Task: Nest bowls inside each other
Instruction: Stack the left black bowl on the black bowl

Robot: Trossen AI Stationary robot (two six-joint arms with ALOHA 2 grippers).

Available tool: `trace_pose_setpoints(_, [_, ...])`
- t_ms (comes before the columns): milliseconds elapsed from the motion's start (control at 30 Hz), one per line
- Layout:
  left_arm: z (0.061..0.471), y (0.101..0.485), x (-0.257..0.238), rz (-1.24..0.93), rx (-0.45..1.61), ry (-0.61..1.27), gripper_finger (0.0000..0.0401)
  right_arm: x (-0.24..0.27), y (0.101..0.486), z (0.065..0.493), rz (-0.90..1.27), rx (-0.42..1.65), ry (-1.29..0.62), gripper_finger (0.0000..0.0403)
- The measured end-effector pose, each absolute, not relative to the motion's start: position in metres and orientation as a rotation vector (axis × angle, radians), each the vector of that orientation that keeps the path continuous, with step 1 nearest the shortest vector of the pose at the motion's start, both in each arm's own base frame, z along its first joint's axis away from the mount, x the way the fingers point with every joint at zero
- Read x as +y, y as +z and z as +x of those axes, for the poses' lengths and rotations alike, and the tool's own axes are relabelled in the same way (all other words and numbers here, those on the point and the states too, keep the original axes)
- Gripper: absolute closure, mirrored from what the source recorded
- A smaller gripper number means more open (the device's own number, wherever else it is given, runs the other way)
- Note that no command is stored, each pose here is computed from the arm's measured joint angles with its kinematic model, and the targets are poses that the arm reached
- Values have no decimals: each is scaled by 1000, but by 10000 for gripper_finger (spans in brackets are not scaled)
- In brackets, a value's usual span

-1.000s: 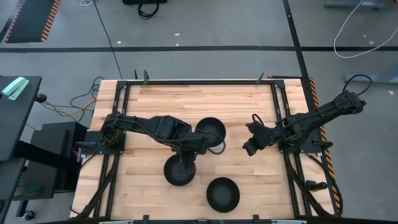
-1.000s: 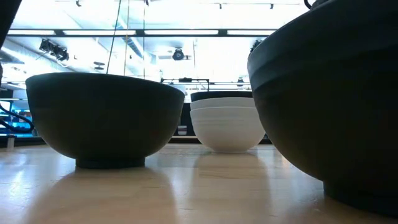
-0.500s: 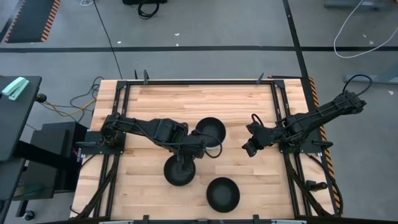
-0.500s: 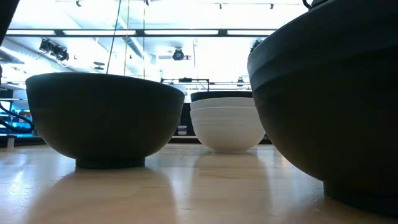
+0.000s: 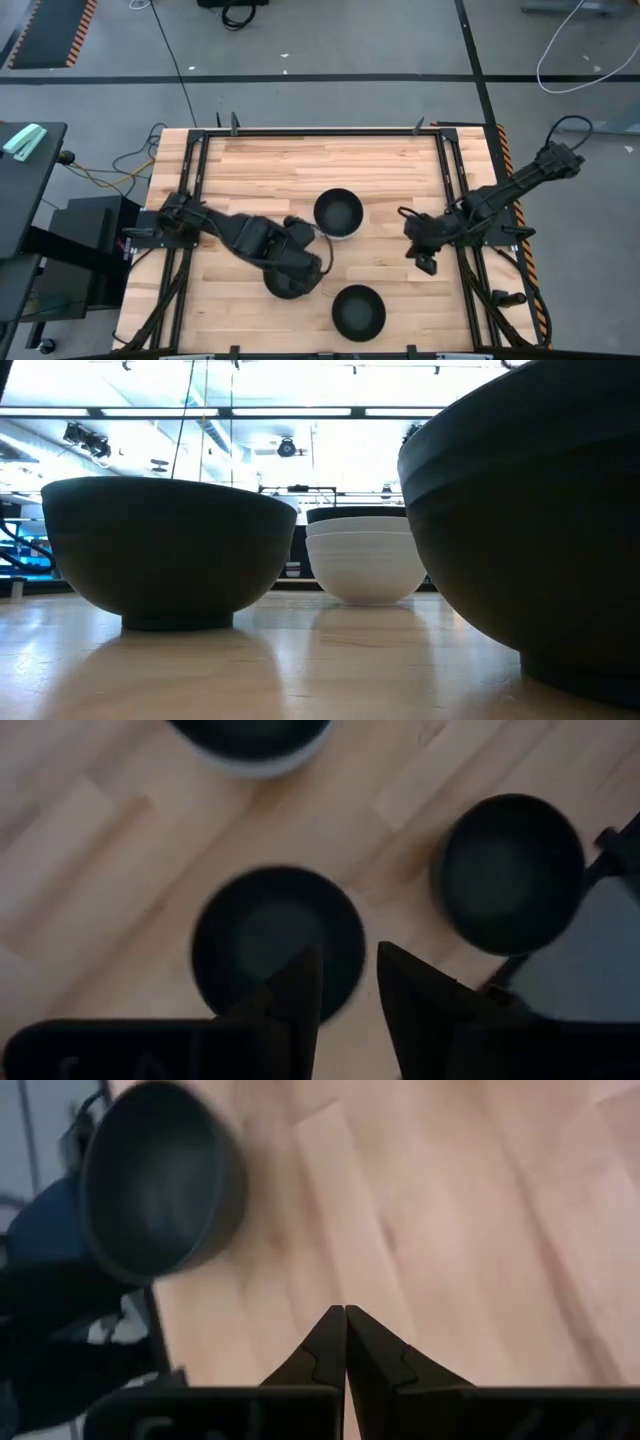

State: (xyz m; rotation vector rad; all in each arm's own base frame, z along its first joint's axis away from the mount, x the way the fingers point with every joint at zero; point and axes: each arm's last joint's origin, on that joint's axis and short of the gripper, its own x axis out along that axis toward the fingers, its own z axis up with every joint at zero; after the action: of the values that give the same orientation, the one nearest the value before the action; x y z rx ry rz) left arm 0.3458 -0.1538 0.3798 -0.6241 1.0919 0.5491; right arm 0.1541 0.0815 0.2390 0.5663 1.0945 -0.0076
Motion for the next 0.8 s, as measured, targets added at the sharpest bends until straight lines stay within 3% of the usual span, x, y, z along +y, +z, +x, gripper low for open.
trace_pose_setpoints(400, [350, 338, -207, -776, 1150, 693, 312, 98, 249, 134, 508, 1021, 77, 390])
trace_pose_setpoints(800, [359, 327, -205, -759, 1144, 733, 313, 103, 250, 130, 515, 1026, 93, 390])
